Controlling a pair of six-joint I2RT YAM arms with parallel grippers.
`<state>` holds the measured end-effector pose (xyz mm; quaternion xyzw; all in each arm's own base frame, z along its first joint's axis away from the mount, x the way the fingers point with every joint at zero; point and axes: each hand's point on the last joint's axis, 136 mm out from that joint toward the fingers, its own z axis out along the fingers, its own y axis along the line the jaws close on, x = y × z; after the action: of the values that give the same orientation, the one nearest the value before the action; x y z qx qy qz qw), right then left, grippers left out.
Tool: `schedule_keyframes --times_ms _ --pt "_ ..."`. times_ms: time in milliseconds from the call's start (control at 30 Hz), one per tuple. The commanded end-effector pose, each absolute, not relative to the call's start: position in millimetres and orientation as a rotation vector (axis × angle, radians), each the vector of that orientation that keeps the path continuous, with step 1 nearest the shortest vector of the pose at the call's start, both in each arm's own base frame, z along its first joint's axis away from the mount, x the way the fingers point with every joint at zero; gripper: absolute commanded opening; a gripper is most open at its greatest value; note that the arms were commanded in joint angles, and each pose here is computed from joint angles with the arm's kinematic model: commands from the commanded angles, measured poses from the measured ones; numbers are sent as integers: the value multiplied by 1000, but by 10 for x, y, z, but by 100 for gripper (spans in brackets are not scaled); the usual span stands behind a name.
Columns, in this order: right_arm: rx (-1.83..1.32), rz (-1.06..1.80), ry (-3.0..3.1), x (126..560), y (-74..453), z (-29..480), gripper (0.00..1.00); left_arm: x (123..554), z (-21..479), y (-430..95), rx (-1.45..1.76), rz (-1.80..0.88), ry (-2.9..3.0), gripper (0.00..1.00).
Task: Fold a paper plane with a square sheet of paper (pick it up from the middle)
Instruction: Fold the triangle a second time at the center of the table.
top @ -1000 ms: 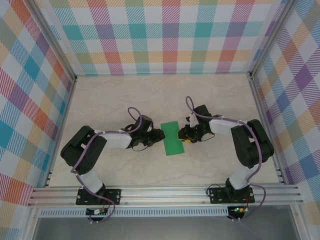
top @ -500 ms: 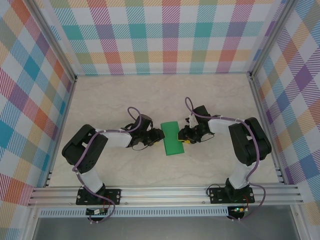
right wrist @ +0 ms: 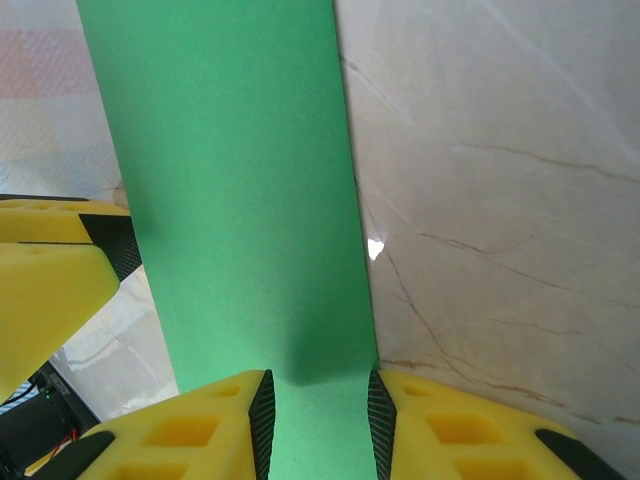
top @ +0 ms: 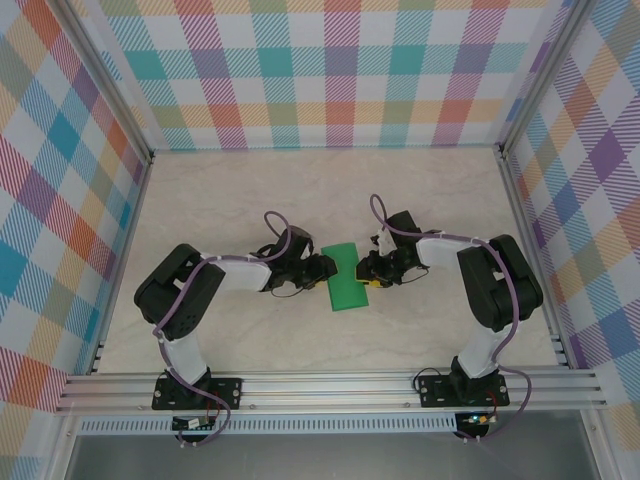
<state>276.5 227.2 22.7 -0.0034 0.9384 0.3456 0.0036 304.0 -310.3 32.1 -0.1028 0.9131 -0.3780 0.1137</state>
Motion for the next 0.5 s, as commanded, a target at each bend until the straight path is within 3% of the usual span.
schedule_keyframes --times_ms 0,467 --pt "-26 1076 2953 2752 2268 162 33 3022 303 -3189 -286 -1122 2695 40" --pt "-31 1094 2947 2745 2281 178 32 3063 431 -3303 -272 -1194 2649 41"
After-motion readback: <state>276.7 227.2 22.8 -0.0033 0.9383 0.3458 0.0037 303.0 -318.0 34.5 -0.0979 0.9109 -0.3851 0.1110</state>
